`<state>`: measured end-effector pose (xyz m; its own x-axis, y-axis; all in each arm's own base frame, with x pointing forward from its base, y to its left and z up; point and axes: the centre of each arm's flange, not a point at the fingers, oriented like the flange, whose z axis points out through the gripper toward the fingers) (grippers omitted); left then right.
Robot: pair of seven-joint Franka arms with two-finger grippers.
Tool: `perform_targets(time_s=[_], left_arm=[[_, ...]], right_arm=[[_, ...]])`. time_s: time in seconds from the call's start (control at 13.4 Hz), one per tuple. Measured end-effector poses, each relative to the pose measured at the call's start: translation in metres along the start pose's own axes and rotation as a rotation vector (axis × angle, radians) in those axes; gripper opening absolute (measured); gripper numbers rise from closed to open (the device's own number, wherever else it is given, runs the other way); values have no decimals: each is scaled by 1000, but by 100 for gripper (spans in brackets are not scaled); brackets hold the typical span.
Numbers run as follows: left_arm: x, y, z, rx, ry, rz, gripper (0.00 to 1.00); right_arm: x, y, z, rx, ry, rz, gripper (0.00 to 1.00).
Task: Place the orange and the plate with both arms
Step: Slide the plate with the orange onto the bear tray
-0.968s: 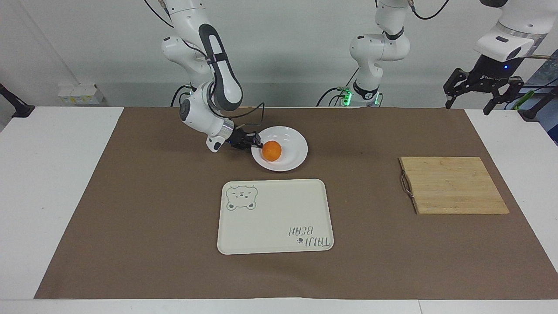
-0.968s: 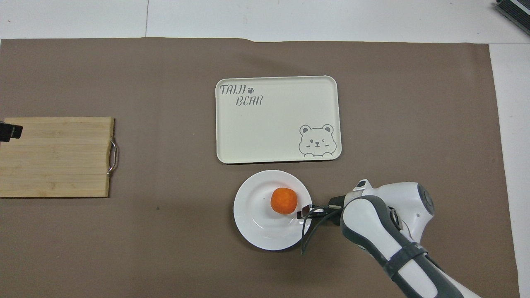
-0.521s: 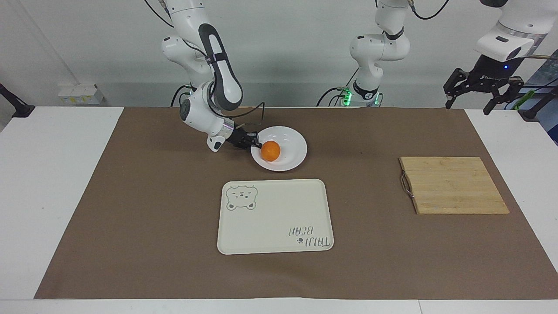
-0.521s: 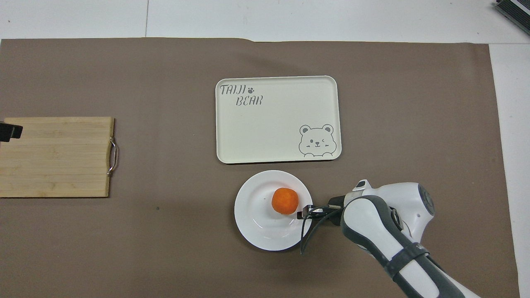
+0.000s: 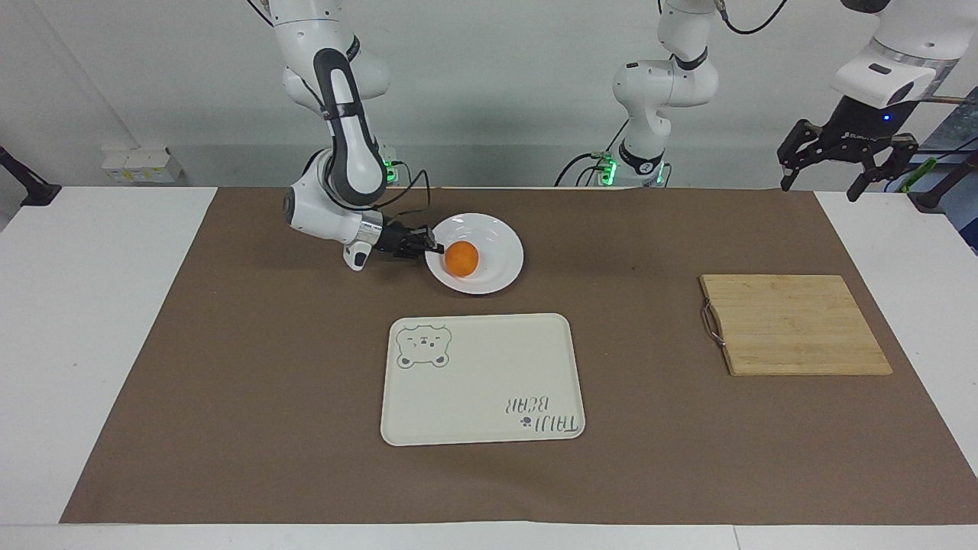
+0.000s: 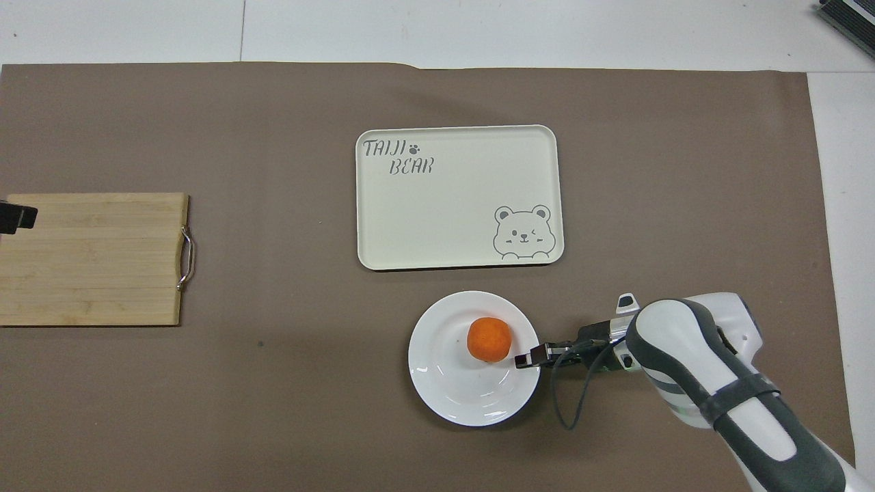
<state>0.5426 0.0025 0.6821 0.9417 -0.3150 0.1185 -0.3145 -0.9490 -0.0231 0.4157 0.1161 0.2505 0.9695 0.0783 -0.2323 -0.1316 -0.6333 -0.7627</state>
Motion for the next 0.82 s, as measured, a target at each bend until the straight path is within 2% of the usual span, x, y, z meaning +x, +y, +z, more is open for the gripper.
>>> perform_targets(time_s=[0.15, 0.37, 0.6, 0.82], left_arm=[[0, 0, 0, 0, 0, 0, 100], [0, 0, 0, 0, 0, 0, 100], [0, 0, 0, 0, 0, 0, 100], [0, 0, 0, 0, 0, 0, 100]], right_arm=[[0, 0, -5, 23, 0, 0, 9], [4, -5, -16, 99, 10, -23, 9], [12, -5, -38, 171, 44, -61, 9], [26, -12, -54, 183, 80, -82, 9]])
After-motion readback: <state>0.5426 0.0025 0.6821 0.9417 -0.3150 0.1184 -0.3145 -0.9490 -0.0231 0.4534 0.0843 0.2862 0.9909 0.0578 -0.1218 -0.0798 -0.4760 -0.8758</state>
